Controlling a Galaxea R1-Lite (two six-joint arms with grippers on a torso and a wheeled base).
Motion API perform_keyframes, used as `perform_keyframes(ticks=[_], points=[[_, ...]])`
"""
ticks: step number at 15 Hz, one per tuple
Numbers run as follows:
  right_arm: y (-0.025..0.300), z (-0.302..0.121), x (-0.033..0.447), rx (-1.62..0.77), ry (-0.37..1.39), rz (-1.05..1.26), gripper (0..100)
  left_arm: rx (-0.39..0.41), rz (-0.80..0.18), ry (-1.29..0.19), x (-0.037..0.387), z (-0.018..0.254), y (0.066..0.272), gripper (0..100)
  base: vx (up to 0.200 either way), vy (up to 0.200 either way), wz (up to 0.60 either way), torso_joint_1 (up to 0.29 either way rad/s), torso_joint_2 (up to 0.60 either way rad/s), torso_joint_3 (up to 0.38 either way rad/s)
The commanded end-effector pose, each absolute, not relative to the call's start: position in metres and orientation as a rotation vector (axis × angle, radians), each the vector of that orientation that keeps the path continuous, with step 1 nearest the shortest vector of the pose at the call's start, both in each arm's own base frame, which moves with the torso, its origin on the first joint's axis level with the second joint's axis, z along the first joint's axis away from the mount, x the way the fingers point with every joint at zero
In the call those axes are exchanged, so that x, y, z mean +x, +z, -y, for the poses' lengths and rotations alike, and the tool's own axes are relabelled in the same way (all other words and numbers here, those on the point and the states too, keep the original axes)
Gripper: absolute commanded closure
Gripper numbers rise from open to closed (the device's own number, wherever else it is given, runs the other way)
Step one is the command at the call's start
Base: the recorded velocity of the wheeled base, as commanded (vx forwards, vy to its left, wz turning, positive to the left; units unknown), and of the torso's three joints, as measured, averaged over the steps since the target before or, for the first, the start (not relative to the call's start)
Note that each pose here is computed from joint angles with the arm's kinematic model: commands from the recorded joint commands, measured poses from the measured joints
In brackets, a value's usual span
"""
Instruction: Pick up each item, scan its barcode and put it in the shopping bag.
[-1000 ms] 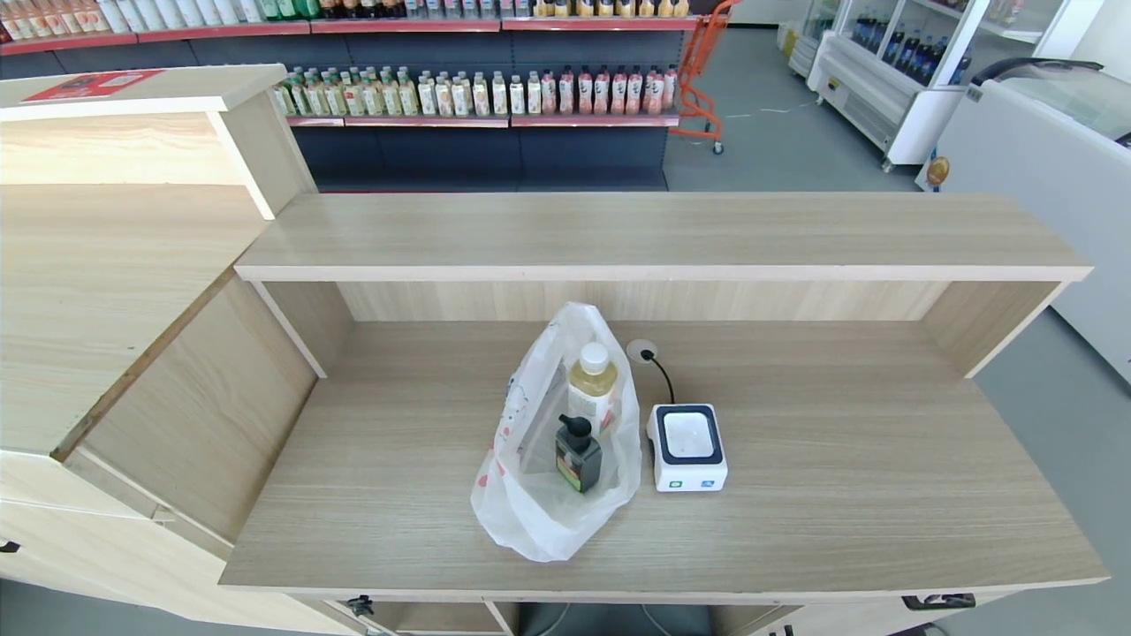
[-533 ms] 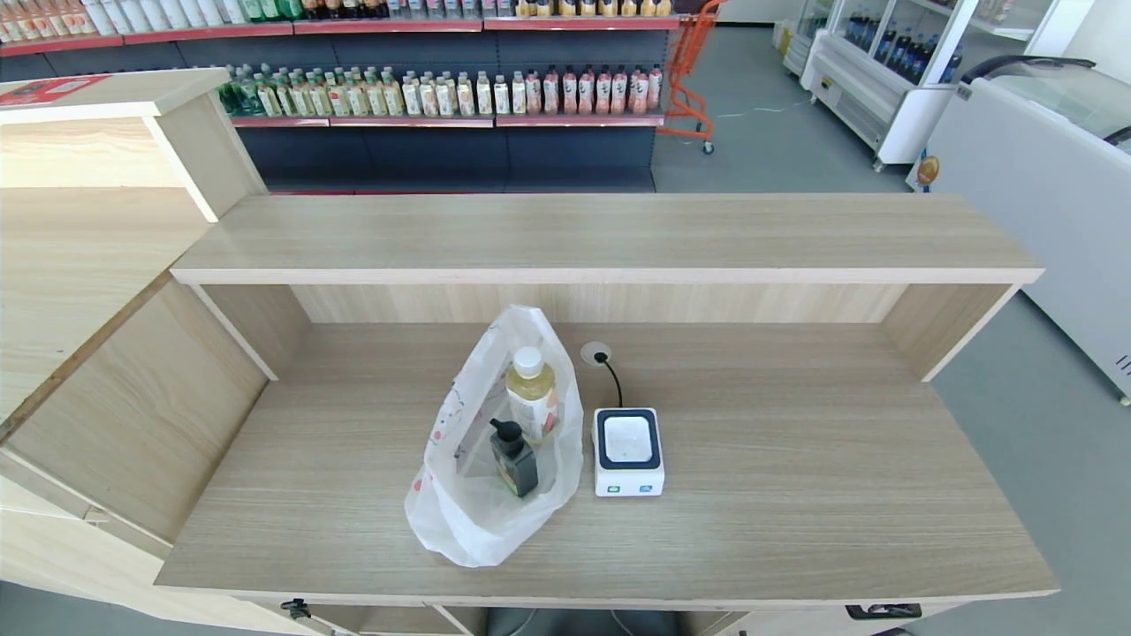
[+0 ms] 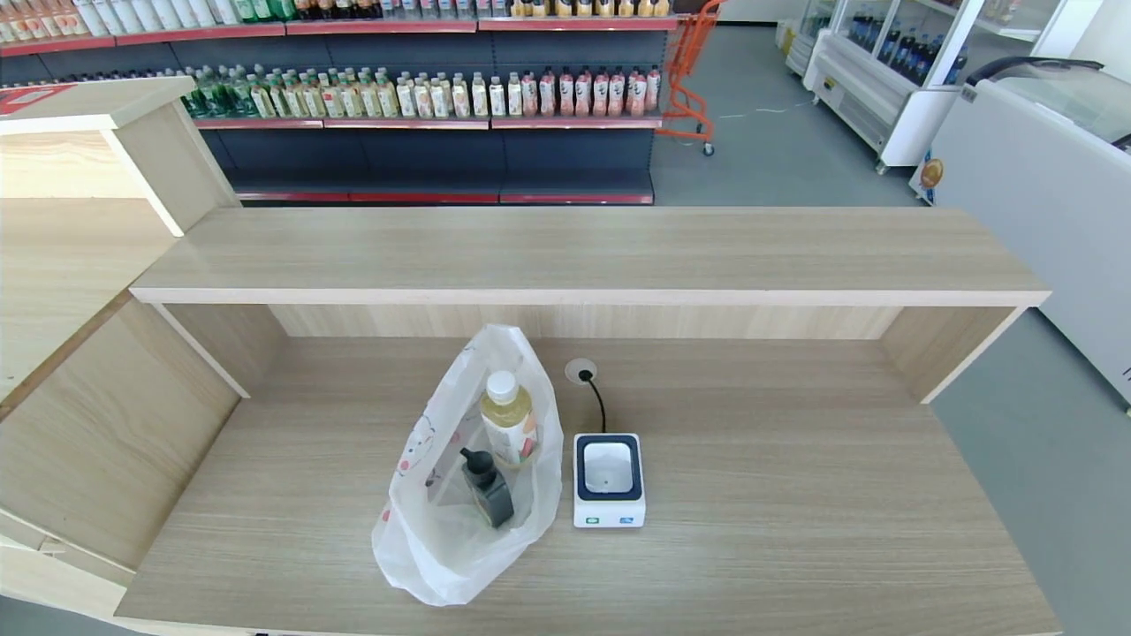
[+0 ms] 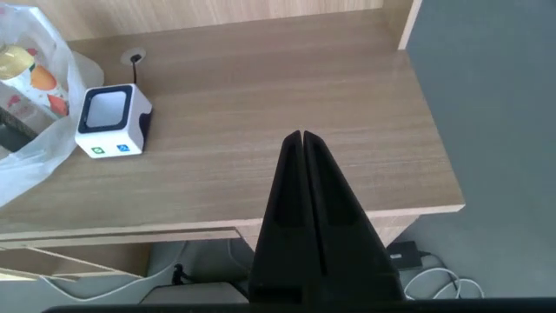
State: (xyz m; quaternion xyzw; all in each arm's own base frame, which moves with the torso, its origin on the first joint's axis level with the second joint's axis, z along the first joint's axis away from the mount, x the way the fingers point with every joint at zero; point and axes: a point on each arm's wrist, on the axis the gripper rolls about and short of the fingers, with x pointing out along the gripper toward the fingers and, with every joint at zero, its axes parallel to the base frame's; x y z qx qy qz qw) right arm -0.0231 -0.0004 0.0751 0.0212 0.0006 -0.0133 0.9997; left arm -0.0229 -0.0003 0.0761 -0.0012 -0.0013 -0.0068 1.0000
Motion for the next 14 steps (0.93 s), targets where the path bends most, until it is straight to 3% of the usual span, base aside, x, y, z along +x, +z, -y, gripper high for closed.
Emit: perform_keyframes(ticks=[1,14], points=[[0.0753,0.0004,-0.0229,0.043,-0.026,-0.004,100,-0.003,0.003,-0.014,-0.0229,0.0003,0.0761,0,0.000,0.000,0.00,0.000,0.00,0.000],[0.0753,0.0004,-0.0229,0.043,-0.026,-0.004,100,-0.003,0.003,-0.014,-0.0229,0.0003,0.0761,0,0.000,0.000,0.00,0.000,0.00,0.000]])
